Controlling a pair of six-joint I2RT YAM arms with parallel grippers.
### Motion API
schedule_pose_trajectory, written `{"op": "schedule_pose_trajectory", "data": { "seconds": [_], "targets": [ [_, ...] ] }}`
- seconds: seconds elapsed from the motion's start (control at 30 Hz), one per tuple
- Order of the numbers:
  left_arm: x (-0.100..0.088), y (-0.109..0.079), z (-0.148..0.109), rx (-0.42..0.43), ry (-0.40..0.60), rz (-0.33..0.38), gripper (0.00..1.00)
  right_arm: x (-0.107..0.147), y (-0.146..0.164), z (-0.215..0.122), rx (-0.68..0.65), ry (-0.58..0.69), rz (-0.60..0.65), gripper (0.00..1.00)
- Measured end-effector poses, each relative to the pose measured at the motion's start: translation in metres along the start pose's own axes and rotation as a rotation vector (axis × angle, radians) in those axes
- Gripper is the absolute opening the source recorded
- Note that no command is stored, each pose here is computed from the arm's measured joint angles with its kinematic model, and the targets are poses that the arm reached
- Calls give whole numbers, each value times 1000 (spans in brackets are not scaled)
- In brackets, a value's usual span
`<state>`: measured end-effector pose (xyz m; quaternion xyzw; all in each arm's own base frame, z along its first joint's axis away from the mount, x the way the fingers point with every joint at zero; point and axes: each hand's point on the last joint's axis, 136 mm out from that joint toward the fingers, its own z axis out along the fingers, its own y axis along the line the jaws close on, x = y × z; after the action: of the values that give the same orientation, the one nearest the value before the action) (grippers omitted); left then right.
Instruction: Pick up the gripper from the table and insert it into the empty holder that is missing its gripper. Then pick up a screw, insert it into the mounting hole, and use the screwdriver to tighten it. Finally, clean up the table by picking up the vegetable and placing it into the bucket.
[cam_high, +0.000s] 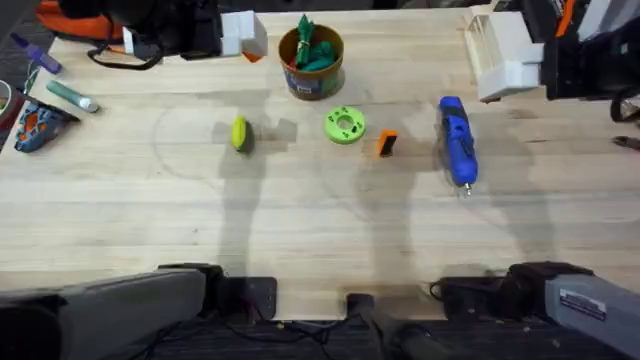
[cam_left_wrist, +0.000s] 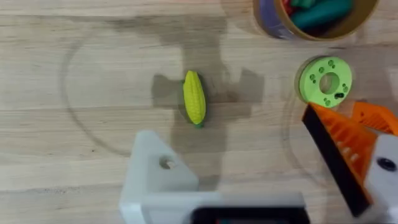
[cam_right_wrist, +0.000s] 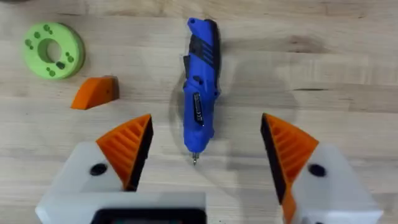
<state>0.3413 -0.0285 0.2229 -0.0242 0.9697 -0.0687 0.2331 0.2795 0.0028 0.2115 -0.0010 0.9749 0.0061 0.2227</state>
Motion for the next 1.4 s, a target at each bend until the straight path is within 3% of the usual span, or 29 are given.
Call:
{"op": "schedule_pose_trajectory", "data": {
  "seconds": [0.33, 0.6, 0.87, 1.13, 1.4],
  "targets": [
    [7, 2, -12, -15, -16, 1, 988, 0, 0, 0, 0, 0, 0, 991],
    [32, 1, -68, -10, -169, 17, 987, 0, 0, 0, 0, 0, 0, 992],
    [47, -4, -121, -4, -328, 98, 987, 0, 0, 0, 0, 0, 0, 992],
    [82, 1, -127, -21, -253, 117, 987, 0, 0, 0, 0, 0, 0, 992],
    [81, 4, -122, -67, -228, 340, 987, 0, 0, 0, 0, 0, 0, 991]
  ]
}}
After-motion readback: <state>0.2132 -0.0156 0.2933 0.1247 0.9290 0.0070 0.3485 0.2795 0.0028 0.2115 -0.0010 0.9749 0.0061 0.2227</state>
